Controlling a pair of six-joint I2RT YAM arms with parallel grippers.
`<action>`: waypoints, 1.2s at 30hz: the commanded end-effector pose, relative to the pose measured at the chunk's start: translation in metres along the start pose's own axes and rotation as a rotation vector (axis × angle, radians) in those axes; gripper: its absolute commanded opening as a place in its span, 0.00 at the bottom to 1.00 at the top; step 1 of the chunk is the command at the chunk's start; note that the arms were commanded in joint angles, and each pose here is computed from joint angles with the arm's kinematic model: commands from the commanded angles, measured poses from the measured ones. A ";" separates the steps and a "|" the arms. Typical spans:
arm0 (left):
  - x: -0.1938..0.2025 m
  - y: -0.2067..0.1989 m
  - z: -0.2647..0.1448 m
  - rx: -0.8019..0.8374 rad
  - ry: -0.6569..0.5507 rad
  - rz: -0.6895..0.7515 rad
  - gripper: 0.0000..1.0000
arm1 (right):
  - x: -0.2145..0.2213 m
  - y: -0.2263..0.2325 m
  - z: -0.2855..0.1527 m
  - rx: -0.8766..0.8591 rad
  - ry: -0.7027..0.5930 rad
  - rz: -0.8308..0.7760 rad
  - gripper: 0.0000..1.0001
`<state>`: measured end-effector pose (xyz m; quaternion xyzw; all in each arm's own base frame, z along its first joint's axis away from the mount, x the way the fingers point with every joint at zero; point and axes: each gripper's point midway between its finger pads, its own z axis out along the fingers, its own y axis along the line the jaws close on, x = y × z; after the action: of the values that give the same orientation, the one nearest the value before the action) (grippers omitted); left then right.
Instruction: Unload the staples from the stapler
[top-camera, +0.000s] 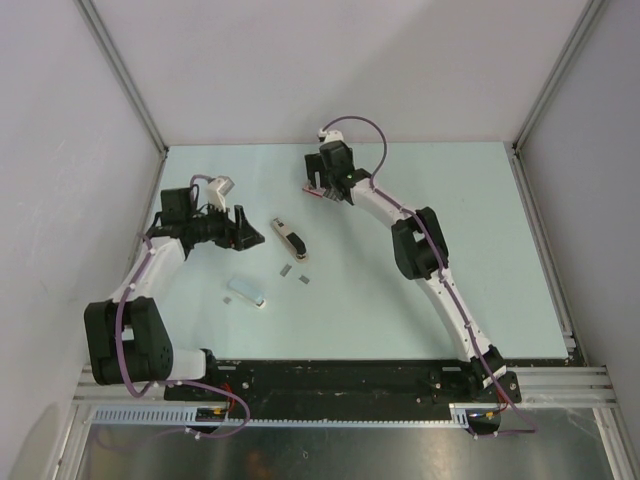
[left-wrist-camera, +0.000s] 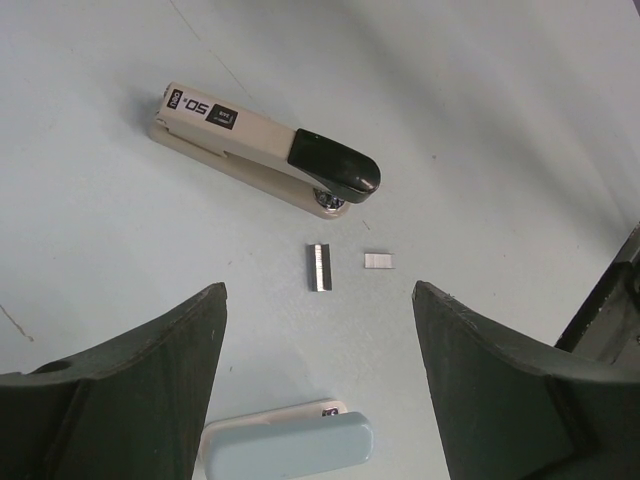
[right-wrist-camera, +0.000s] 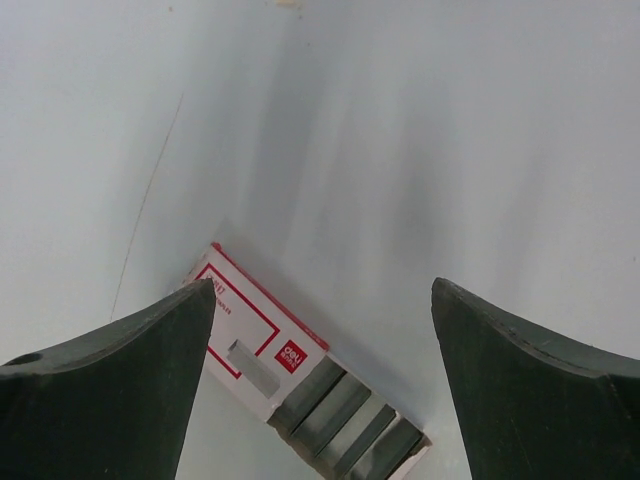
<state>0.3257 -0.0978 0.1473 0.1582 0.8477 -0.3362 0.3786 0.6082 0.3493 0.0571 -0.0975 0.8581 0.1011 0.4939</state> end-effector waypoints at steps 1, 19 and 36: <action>-0.021 -0.005 -0.004 0.030 -0.039 0.045 0.80 | 0.009 0.004 -0.002 -0.018 0.046 0.004 0.93; -0.026 -0.011 -0.012 0.015 -0.061 0.060 0.79 | 0.043 0.009 -0.023 -0.084 0.215 -0.001 0.68; -0.028 -0.031 -0.030 0.009 -0.100 0.106 0.80 | 0.113 -0.023 -0.108 0.026 0.374 -0.018 0.59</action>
<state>0.3200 -0.0981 0.1826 0.1769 0.8284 -0.3232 0.4220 0.5114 0.3157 0.0298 -0.1181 0.9122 0.1076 0.3773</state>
